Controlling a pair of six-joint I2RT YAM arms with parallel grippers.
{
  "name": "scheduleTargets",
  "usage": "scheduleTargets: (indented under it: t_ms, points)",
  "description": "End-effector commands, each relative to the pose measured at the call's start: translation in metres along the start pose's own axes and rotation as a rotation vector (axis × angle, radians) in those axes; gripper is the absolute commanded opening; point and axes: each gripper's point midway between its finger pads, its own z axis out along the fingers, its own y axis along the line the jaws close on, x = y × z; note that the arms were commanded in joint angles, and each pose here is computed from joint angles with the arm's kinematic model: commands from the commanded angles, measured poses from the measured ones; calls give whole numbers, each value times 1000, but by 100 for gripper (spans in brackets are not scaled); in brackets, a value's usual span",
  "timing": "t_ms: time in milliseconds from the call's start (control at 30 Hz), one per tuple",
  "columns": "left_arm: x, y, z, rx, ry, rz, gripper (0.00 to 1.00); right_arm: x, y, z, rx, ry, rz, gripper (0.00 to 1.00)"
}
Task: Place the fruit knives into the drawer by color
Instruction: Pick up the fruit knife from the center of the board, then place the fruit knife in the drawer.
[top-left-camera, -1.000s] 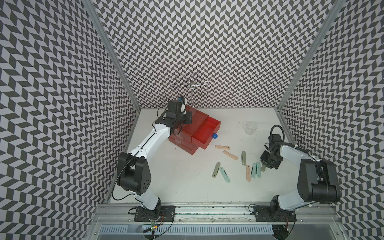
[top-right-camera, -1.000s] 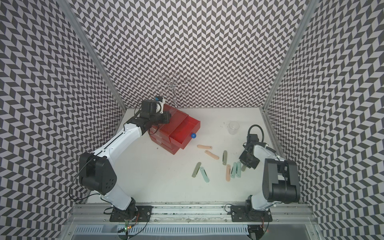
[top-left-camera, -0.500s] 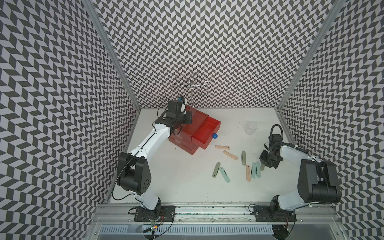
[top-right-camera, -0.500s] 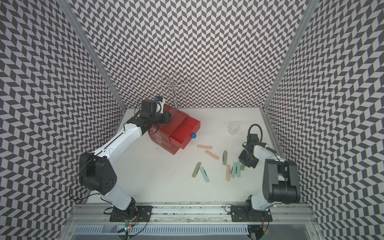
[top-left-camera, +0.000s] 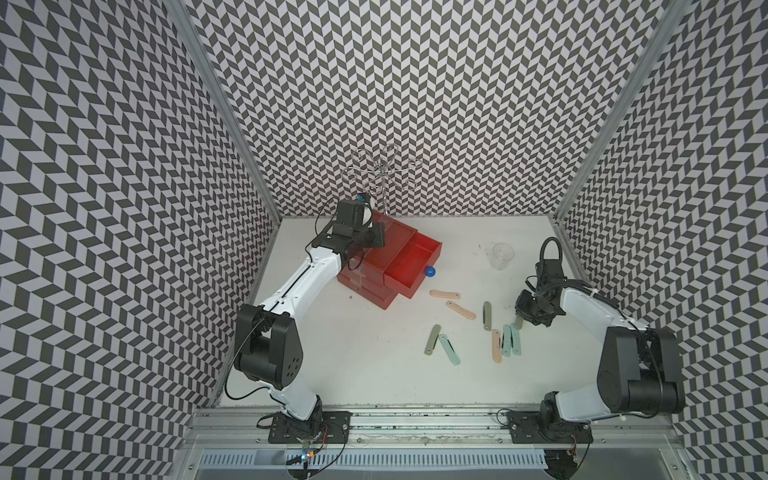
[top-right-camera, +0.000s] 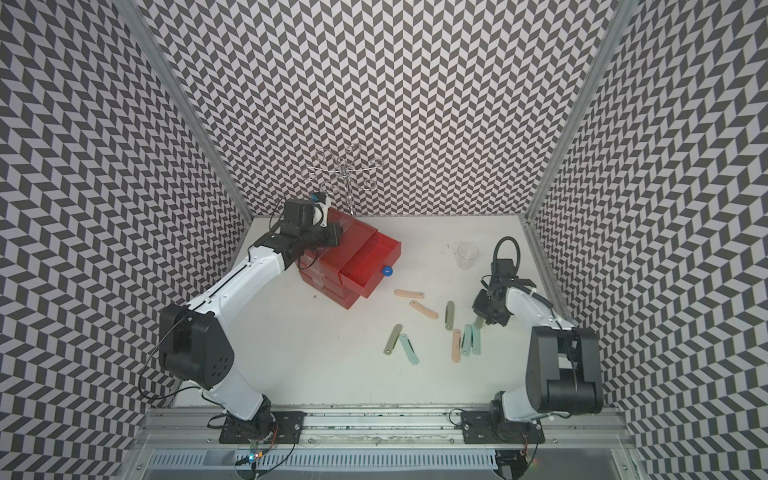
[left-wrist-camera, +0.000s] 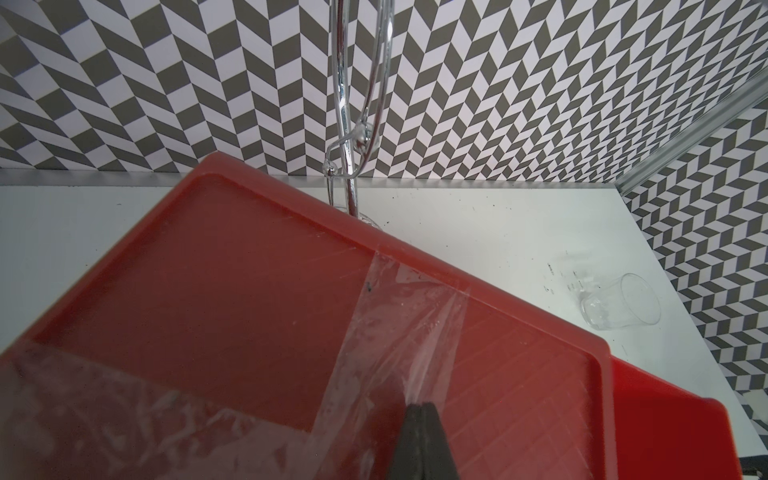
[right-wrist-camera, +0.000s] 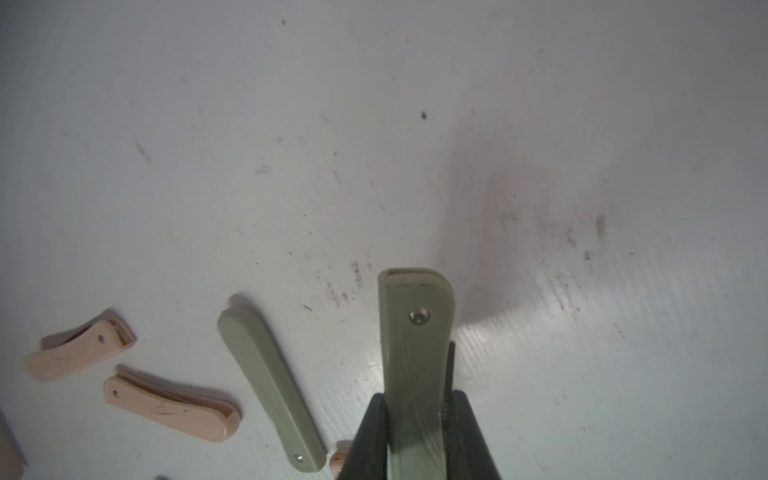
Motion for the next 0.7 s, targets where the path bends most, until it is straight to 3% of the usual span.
scheduleTargets:
  t_ms: [0, 267, 667]
  points:
    - [76, 36, 21, -131, 257, -22, 0, -11, 35, -20, -74, -58, -78, 8]
    - [75, 38, 20, -142, 253, -19, 0, -19, 119, -80, -223, -150, -241, 8]
    - [74, 38, 20, -146, 253, -20, 0, 1, 257, -194, -659, -269, -466, 8]
